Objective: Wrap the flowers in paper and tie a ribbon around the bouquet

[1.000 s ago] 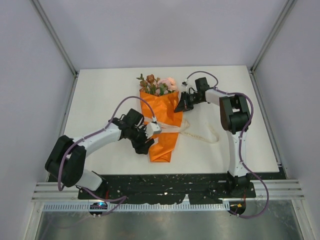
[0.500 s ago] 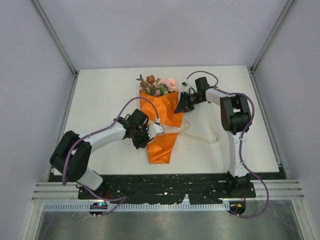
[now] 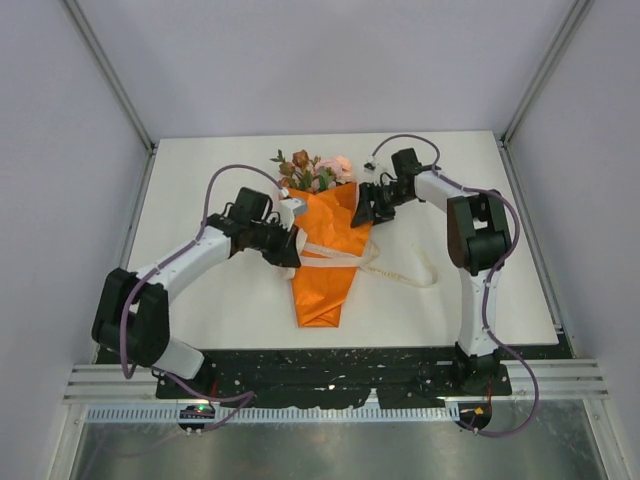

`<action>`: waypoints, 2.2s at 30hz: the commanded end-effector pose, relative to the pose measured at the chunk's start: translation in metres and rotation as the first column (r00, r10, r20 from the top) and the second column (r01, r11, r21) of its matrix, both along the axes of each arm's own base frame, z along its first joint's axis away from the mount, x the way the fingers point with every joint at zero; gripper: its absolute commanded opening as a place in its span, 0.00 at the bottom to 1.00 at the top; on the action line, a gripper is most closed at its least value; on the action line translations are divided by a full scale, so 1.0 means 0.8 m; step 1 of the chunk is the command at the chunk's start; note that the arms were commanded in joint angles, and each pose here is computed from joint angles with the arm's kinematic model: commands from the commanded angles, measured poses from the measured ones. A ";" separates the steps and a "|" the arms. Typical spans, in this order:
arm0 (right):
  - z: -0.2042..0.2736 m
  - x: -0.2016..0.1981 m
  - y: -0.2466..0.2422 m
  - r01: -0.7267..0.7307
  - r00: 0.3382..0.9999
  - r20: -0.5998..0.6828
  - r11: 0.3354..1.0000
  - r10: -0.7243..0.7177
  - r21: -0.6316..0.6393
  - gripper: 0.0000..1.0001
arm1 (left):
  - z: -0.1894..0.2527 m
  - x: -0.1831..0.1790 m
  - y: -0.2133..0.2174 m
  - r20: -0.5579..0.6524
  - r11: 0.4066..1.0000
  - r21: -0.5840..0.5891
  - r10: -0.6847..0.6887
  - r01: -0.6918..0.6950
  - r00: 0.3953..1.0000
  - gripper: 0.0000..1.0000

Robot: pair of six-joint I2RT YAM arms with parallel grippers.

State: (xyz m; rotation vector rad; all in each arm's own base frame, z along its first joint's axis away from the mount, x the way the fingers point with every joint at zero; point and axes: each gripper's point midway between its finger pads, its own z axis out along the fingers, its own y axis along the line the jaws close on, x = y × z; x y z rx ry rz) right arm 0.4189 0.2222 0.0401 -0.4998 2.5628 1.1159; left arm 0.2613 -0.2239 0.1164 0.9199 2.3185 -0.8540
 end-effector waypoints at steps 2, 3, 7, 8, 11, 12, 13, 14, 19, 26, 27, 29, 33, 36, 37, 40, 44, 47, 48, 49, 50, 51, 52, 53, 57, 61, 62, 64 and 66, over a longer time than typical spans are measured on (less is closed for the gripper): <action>0.083 0.013 -0.037 -0.004 0.973 0.229 0.991 0.035 -0.134 0.70 | 0.004 0.008 -0.034 -0.210 0.985 -0.146 0.061 -0.093 0.976 0.00; 0.097 0.012 -0.041 -0.001 0.965 0.259 0.989 0.040 -0.148 0.71 | 0.002 0.008 -0.036 -0.230 0.983 -0.154 0.060 -0.097 0.971 0.00; 0.145 0.019 -0.044 0.009 0.923 0.382 0.988 0.051 -0.156 0.70 | -0.008 -0.001 -0.044 -0.325 0.974 -0.187 0.062 -0.129 0.944 0.00; 0.153 0.016 -0.036 -0.011 0.919 0.389 0.991 0.061 -0.131 0.70 | -0.015 -0.003 -0.043 -0.348 0.974 -0.177 0.073 -0.142 0.935 0.00; 0.175 0.001 0.006 -0.098 0.908 0.402 0.992 0.119 -0.073 0.65 | -0.031 -0.004 -0.036 -0.411 0.973 -0.138 0.113 -0.184 0.905 0.00; 0.176 -0.005 0.019 -0.122 0.909 0.393 0.991 0.136 -0.061 0.63 | -0.035 -0.004 -0.033 -0.431 0.971 -0.131 0.126 -0.200 0.894 0.00; 0.177 -0.013 0.040 -0.169 0.905 0.389 0.985 0.173 -0.046 0.62 | -0.037 -0.005 -0.032 -0.446 0.969 -0.132 0.132 -0.211 0.885 0.00; 0.169 -0.018 0.050 -0.196 0.904 0.378 0.979 0.200 -0.047 0.61 | -0.039 -0.006 -0.029 -0.459 0.966 -0.126 0.144 -0.224 0.877 0.00; 0.136 -0.045 0.117 -0.335 0.857 0.388 0.938 0.340 -0.083 0.57 | -0.046 -0.014 -0.018 -0.497 0.957 -0.117 0.176 -0.267 0.850 0.00; 0.087 -0.060 0.170 -0.415 0.833 0.358 0.904 0.422 -0.100 0.59 | -0.054 -0.017 -0.009 -0.521 0.952 -0.096 0.200 -0.290 0.830 0.00; 0.081 -0.060 0.171 -0.417 0.831 0.357 0.903 0.426 -0.107 0.60 | -0.053 -0.016 -0.009 -0.522 0.951 -0.102 0.197 -0.290 0.830 0.00; 0.068 -0.060 0.177 -0.424 0.823 0.358 0.896 0.441 -0.128 0.62 | -0.054 -0.016 -0.009 -0.527 0.951 -0.100 0.198 -0.292 0.826 0.00; 0.052 -0.059 0.184 -0.427 0.817 0.355 0.891 0.453 -0.155 0.64 | -0.058 -0.016 -0.010 -0.539 0.950 -0.097 0.201 -0.298 0.818 0.00; 0.043 -0.061 0.186 -0.435 0.800 0.366 0.880 0.475 -0.191 0.64 | -0.059 -0.014 -0.009 -0.549 0.945 -0.095 0.211 -0.311 0.809 0.00; 0.042 -0.062 0.186 -0.438 0.792 0.373 0.876 0.483 -0.204 0.64 | -0.060 -0.012 -0.009 -0.551 0.944 -0.096 0.215 -0.317 0.806 0.00; 0.031 -0.069 0.184 -0.445 0.773 0.379 0.860 0.509 -0.250 0.63 | -0.060 -0.007 -0.007 -0.565 0.935 -0.103 0.226 -0.340 0.793 0.00; 0.028 -0.078 0.186 -0.467 0.763 0.376 0.850 0.526 -0.242 0.59 | -0.063 -0.005 -0.003 -0.570 0.930 -0.100 0.239 -0.355 0.786 0.00; 0.021 -0.084 0.187 -0.482 0.773 0.347 0.847 0.531 -0.224 0.56 | -0.066 -0.005 -0.002 -0.564 0.931 -0.090 0.246 -0.355 0.788 0.00; 0.018 -0.085 0.187 -0.483 0.776 0.339 0.847 0.532 -0.223 0.55 | -0.067 -0.005 -0.001 -0.563 0.932 -0.088 0.246 -0.353 0.789 0.00; 0.016 -0.085 0.187 -0.484 0.777 0.336 0.846 0.533 -0.222 0.54 | -0.068 -0.004 -0.001 -0.563 0.932 -0.085 0.247 -0.352 0.789 0.00; 0.014 -0.086 0.187 -0.486 0.778 0.330 0.845 0.534 -0.223 0.54 | -0.068 -0.004 -0.002 -0.565 0.933 -0.087 0.244 -0.350 0.789 0.00; 0.015 -0.083 0.187 -0.482 0.779 0.334 0.847 0.531 -0.223 0.48 | -0.070 -0.004 -0.002 -0.566 0.933 -0.085 0.243 -0.350 0.788 0.00; 0.015 -0.083 0.187 -0.482 0.779 0.334 0.847 0.531 -0.223 0.44 | -0.070 -0.004 -0.002 -0.566 0.933 -0.085 0.243 -0.350 0.788 0.00; 0.016 -0.082 0.187 -0.477 0.784 0.331 0.851 0.525 -0.220 0.38 | -0.071 -0.004 -0.002 -0.568 0.933 -0.084 0.244 -0.350 0.786 0.00; 0.032 -0.070 0.188 -0.451 0.804 0.340 0.873 0.488 -0.185 0.06 | -0.074 -0.003 -0.004 -0.582 0.933 -0.083 0.241 -0.351 0.777 0.00; 0.057 -0.059 0.188 -0.425 0.840 0.331 0.901 0.429 -0.088 0.05 | -0.074 -0.001 -0.006 -0.593 0.934 -0.085 0.233 -0.348 0.770 0.00; 0.064 -0.057 0.188 -0.417 0.853 0.324 0.908 0.409 -0.047 0.06 | -0.075 -0.001 -0.007 -0.594 0.934 -0.084 0.232 -0.347 0.770 0.00; 0.078 -0.056 0.189 -0.410 0.865 0.321 0.912 0.387 0.007 0.05 | -0.077 -0.002 -0.009 -0.595 0.937 -0.078 0.231 -0.341 0.770 0.00; 0.087 -0.060 0.191 -0.410 0.872 0.313 0.911 0.377 0.044 0.05 | -0.077 0.000 -0.011 -0.590 0.939 -0.075 0.230 -0.336 0.774 0.00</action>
